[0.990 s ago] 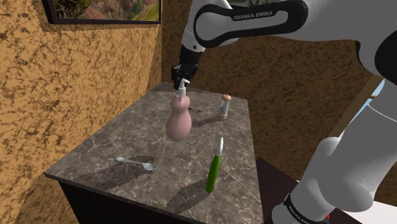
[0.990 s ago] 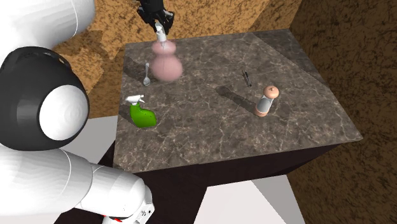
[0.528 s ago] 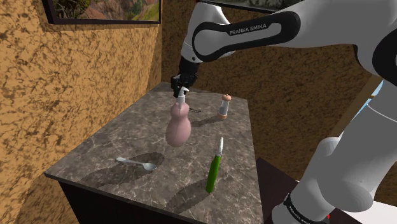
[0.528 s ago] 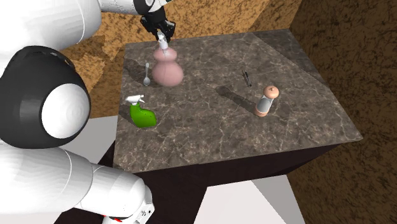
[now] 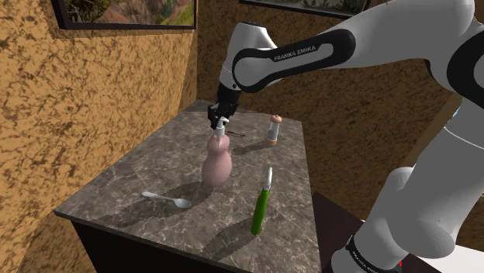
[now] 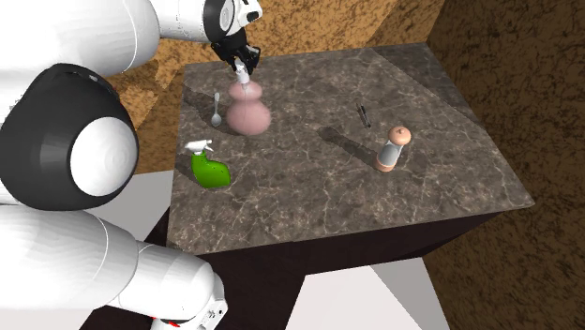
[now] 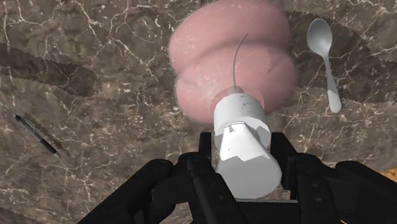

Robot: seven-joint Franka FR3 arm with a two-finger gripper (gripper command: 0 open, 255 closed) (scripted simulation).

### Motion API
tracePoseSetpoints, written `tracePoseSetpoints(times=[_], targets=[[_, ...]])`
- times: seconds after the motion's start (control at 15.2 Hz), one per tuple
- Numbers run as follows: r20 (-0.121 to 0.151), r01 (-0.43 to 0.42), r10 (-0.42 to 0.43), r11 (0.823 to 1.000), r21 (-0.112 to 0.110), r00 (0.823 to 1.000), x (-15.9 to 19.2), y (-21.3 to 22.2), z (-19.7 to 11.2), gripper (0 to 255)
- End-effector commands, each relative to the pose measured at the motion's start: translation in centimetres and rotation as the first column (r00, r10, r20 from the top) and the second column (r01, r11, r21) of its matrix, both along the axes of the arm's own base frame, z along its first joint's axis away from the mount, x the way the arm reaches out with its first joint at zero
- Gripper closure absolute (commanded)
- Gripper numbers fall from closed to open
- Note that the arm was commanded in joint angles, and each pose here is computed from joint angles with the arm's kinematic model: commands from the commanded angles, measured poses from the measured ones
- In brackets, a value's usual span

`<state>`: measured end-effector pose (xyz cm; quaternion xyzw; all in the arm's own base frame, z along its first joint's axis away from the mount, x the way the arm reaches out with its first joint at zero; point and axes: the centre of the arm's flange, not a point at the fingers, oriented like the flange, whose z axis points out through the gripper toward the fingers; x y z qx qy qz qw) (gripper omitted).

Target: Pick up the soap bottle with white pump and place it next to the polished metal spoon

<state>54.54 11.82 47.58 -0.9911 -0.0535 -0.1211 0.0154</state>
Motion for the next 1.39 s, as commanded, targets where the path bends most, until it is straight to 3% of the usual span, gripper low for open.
tracePoseSetpoints(times=[0.0, 0.2, 0.73, 0.79, 1.12, 1.32], targets=[[0.002, 0.0, 0.0, 1.0, 0.001, 1.0, 0.0, 0.0, -1.0, 255], [0.002, 0.0, 0.0, 1.0, 0.001, 1.0, 0.0, 0.0, -2.6, 255], [0.002, 0.0, 0.0, 1.0, 0.001, 1.0, 0.0, 0.0, -2.6, 255], [0.002, 0.0, 0.0, 1.0, 0.001, 1.0, 0.0, 0.0, -2.6, 0], [0.002, 0.0, 0.0, 1.0, 0.001, 1.0, 0.0, 0.0, -2.6, 0], [0.002, 0.0, 0.0, 1.0, 0.001, 1.0, -0.9, -0.1, 1.2, 0]])
